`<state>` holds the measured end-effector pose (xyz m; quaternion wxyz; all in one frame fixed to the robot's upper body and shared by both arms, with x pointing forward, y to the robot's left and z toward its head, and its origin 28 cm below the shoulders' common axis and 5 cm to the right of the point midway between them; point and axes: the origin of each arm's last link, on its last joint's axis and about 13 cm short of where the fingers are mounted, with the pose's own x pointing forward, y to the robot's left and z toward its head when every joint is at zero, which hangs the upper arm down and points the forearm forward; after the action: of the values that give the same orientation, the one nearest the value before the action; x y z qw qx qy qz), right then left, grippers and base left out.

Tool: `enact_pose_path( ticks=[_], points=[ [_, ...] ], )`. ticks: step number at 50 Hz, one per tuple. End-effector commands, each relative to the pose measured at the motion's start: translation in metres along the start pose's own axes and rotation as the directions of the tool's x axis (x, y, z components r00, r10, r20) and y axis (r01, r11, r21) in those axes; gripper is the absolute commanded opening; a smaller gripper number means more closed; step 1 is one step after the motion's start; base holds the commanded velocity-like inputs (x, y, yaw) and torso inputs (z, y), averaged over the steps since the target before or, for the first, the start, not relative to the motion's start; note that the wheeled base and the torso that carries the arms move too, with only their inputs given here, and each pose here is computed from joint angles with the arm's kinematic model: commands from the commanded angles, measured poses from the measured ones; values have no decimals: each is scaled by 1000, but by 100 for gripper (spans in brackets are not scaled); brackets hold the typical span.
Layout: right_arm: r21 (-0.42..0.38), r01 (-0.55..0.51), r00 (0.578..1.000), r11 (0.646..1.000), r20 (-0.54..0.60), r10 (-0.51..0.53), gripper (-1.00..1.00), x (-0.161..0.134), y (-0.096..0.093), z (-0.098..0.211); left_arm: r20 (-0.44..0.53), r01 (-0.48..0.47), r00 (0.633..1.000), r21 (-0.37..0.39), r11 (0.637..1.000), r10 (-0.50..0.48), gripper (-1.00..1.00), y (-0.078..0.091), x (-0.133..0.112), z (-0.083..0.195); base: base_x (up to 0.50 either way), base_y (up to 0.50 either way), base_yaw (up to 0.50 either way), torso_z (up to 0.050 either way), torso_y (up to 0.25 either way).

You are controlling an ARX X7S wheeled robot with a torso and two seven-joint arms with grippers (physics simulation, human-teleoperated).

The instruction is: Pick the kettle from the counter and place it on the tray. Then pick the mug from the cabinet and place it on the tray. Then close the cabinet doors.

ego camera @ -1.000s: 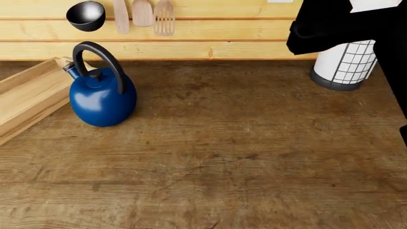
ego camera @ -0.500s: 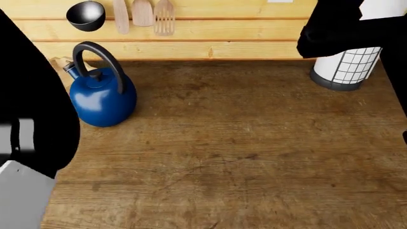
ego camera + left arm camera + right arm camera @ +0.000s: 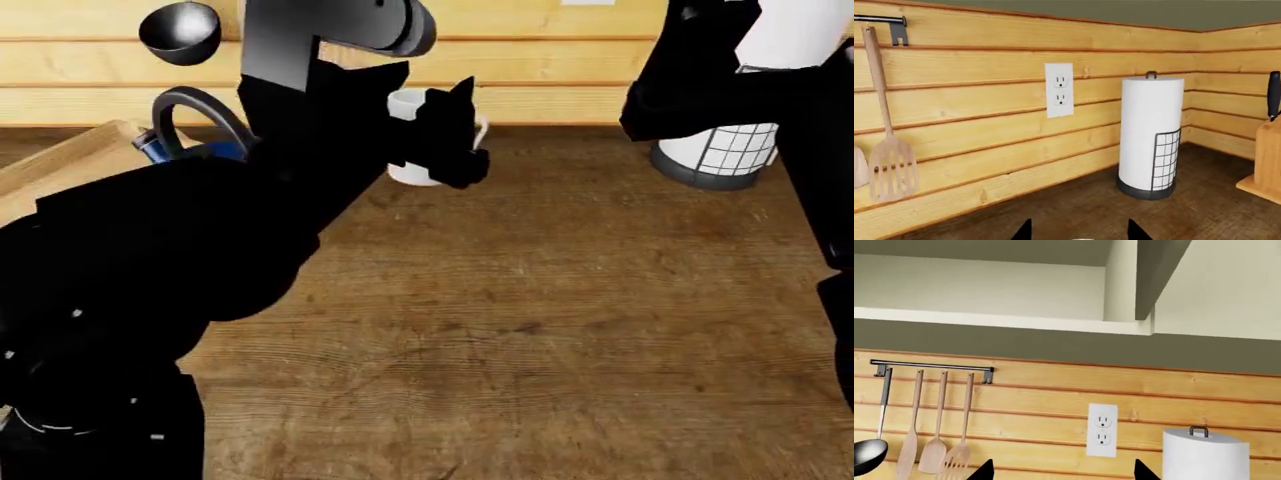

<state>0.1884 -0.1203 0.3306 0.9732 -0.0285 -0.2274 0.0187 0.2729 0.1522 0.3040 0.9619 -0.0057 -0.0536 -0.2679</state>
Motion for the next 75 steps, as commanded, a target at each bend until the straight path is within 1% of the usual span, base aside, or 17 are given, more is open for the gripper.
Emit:
enact_pose_path(
  ticks=[1, 3, 6, 13, 18, 24, 27, 32, 41, 47, 51, 59, 66, 75],
  points=[
    [-2, 10, 1000, 1000, -15, -10, 100, -1, -2, -7, -31, -170, 985, 15, 985, 170, -100, 36, 3, -23, 0, 0, 0, 0, 0],
    [-3, 11, 1000, 1000, -17, -11, 100, -1, -1, -8, -28, -209, 977, 17, 978, 209, -100, 47, 5, -19, 0, 0, 0, 0, 0],
    [-4, 8, 1000, 1000, -19, -9, 100, 0, -1, -9, -21, -239, 971, 17, 971, 239, -100, 56, 6, -11, 0, 0, 0, 0, 0],
    [-4, 1, 1000, 1000, -25, -1, 100, 1, 1, -11, 30, -257, 966, 44, 965, 256, -100, 63, 4, 17, 0, 0, 0, 0, 0],
    [-8, -5, 1000, 1000, -25, 5, 100, 0, 2, -12, 109, -320, 943, 43, 946, 314, -100, 74, 3, 49, 0, 0, 0, 0, 2],
    [-23, -6, 1000, 1000, -15, 6, 100, 0, 3, -11, 169, -372, 919, 61, 926, 358, -100, 83, -1, 84, 0, 31, 0, 0, 0],
    [-29, -5, 1000, 1000, -9, 5, 100, 0, 3, -10, 183, -388, 911, 70, 919, 371, -100, 86, -4, 95, 3, 401, 0, 0, 0],
    [-37, -5, 1000, 999, 0, 5, 100, -1, 3, -9, 200, -403, 902, 71, 912, 383, -100, 87, -9, 105, 4, 500, 0, 0, 0],
    [-28, -14, 1000, 1000, 3, 14, 100, -1, 4, -9, 215, -410, 896, 70, 909, 388, -100, 86, -14, 111, 4, 500, 0, 0, 1],
    [-29, -13, 1000, 999, 4, 13, 100, -1, 4, -9, 213, -420, 893, 73, 905, 397, -100, 88, -17, 108, 4, 500, 0, 0, 0],
    [-25, -13, 1000, 1000, 3, 14, 100, -2, 4, -10, 218, -424, 889, 61, 904, 402, -100, 88, -20, 106, 4, 500, 0, 0, 0],
    [-26, -8, 1000, 1000, 7, 8, 100, -1, 3, -8, 190, -423, 894, 62, 904, 406, -100, 90, -20, 94, 4, 500, 0, 0, 0],
    [-31, -9, 1000, 999, 10, 9, 100, -1, 4, -7, 163, -432, 894, 54, 900, 418, -100, 95, -18, 78, 4, 500, 0, 0, 1],
    [-30, -14, 1000, 999, 13, 14, 100, 0, 5, -7, 132, -421, 902, 55, 905, 411, -100, 97, -16, 62, 4, 500, 0, 0, 0]
  ],
)
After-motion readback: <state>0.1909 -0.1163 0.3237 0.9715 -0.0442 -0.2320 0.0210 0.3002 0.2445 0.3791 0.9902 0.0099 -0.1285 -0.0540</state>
